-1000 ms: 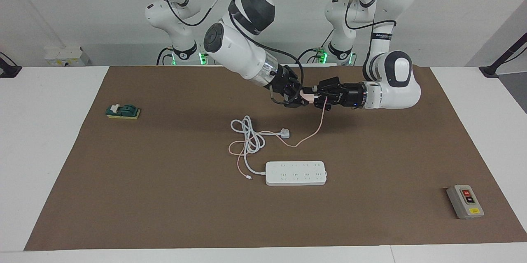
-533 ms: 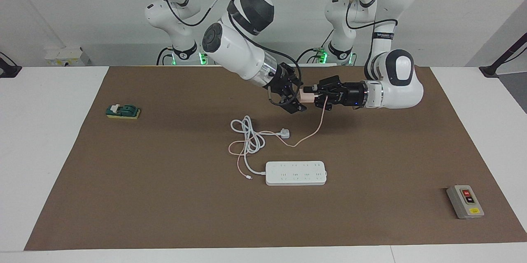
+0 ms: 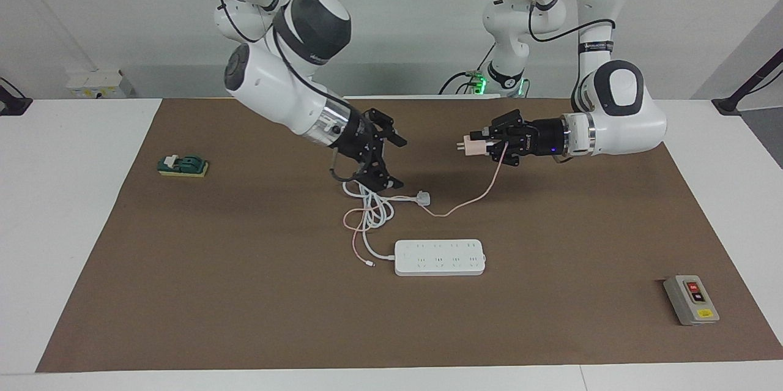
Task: Plug charger into power strip
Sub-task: 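Carry the charger to the power strip while the right gripper withdraws, then push the charger prongs into the power strip socket with the left gripper, then open the left gripper and pull it back from the charger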
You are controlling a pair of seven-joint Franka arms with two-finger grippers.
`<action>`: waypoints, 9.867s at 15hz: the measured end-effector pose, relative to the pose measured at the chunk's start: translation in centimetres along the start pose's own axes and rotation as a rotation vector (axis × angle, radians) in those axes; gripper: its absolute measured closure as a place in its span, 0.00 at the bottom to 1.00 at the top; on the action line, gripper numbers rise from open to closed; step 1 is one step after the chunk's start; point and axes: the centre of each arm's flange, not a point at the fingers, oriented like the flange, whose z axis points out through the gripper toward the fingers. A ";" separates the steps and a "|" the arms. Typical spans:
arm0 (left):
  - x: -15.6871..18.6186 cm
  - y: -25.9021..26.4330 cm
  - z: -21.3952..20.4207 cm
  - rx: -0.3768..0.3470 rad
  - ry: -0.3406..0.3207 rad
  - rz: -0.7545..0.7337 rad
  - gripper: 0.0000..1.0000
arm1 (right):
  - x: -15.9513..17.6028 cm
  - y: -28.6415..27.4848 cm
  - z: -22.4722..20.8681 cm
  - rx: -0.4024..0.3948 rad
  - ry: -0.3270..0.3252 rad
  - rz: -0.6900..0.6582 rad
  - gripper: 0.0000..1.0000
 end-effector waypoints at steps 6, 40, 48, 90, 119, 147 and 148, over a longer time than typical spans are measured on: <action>0.2 0.6 -0.7 0.276 -0.144 0.091 0.68 | 4.4 -2.2 -5.3 0.013 0.116 -0.222 0.00; 10.1 -6.4 13.9 1.045 -1.008 1.250 0.68 | 15.6 6.7 -26.5 -0.682 0.648 -1.641 0.00; 9.8 -6.9 14.2 1.047 -1.001 1.261 0.68 | 15.3 6.7 -26.2 -0.678 0.640 -1.648 0.00; 8.2 -7.0 15.1 1.057 -0.960 1.224 0.68 | 14.7 6.8 -25.7 -0.646 0.607 -1.670 0.00; 11.0 -8.1 15.9 0.973 -1.054 1.107 0.68 | 14.6 6.8 -25.7 -0.646 0.608 -1.670 0.00; 10.9 5.6 6.5 1.036 -0.768 0.953 0.00 | 14.6 6.8 -25.6 -0.646 0.608 -1.672 0.00; 10.2 7.5 5.1 1.048 -0.755 0.912 0.00 | 14.6 6.8 -25.6 -0.646 0.608 -1.672 0.00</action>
